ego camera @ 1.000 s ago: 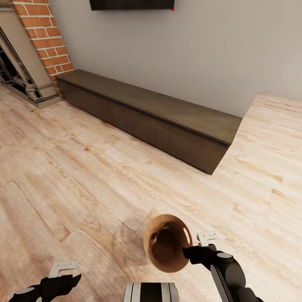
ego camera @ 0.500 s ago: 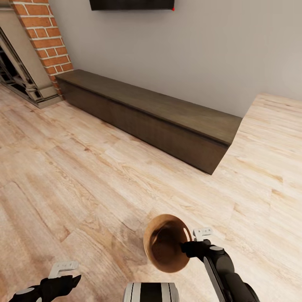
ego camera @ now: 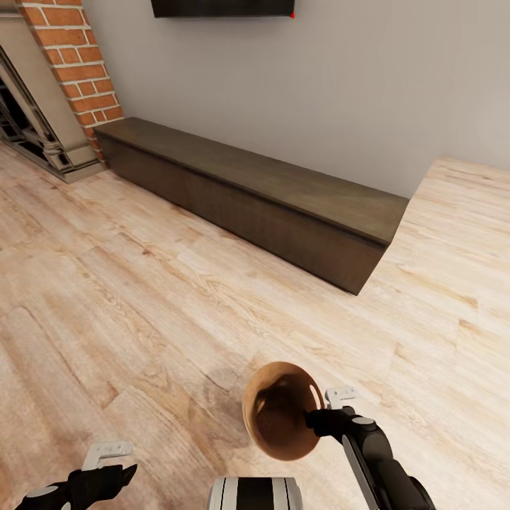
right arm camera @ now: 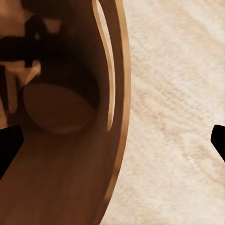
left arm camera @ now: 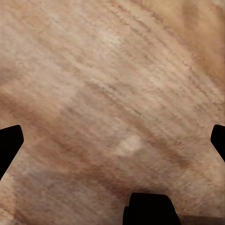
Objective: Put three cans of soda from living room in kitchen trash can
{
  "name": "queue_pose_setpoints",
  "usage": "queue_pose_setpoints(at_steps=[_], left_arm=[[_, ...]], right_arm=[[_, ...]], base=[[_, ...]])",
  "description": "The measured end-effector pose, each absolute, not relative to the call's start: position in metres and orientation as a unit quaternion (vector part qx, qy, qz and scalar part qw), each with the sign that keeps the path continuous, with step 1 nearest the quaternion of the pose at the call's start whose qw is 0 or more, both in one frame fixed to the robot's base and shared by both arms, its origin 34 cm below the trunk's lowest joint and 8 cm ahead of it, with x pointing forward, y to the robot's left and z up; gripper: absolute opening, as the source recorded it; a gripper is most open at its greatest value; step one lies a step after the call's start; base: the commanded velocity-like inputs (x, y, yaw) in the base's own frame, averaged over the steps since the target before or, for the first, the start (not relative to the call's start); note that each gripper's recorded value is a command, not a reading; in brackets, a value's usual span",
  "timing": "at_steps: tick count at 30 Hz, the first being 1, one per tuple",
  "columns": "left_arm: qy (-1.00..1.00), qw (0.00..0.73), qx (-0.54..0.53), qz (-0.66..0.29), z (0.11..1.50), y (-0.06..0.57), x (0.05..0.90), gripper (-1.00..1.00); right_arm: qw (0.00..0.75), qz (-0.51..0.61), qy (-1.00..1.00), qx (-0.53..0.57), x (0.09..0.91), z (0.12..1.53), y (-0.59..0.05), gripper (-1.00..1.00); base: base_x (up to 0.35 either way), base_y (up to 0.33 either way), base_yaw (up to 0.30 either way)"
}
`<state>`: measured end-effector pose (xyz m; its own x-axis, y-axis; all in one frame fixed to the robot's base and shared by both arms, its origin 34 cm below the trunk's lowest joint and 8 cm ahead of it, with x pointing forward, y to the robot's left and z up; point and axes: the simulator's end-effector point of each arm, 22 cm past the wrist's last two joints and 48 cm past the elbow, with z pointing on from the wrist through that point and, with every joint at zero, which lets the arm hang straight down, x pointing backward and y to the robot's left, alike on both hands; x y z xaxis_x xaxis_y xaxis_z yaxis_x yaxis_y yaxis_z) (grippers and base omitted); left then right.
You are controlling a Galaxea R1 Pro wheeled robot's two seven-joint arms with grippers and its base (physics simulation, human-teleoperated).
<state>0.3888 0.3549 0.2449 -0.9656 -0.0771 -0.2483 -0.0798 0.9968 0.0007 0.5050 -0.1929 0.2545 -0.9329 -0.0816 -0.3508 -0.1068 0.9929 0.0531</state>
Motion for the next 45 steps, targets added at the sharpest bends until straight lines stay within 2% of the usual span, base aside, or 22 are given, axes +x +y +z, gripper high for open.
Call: queue_pose_setpoints(at_steps=[18, 19, 45], left_arm=[[0.991, 0.125, -0.039, 0.006, 0.245, 0.355, 0.389, 1.0], [0.991, 0.125, -0.039, 0.006, 0.245, 0.355, 0.389, 1.0], [0.989, 0.141, -0.037, 0.007, 0.246, 0.356, 0.395, 1.0]], right_arm=[[0.168, 0.033, 0.984, -0.052, 0.504, 0.236, -0.194, 1.0], [0.168, 0.033, 0.984, -0.052, 0.504, 0.236, -0.194, -1.0], [0.19, 0.04, 0.98, -0.049, 0.519, 0.251, -0.194, -1.0]], base=[[0.0, 0.0, 0.0], [0.0, 0.0, 0.0], [0.0, 0.0, 0.0]])
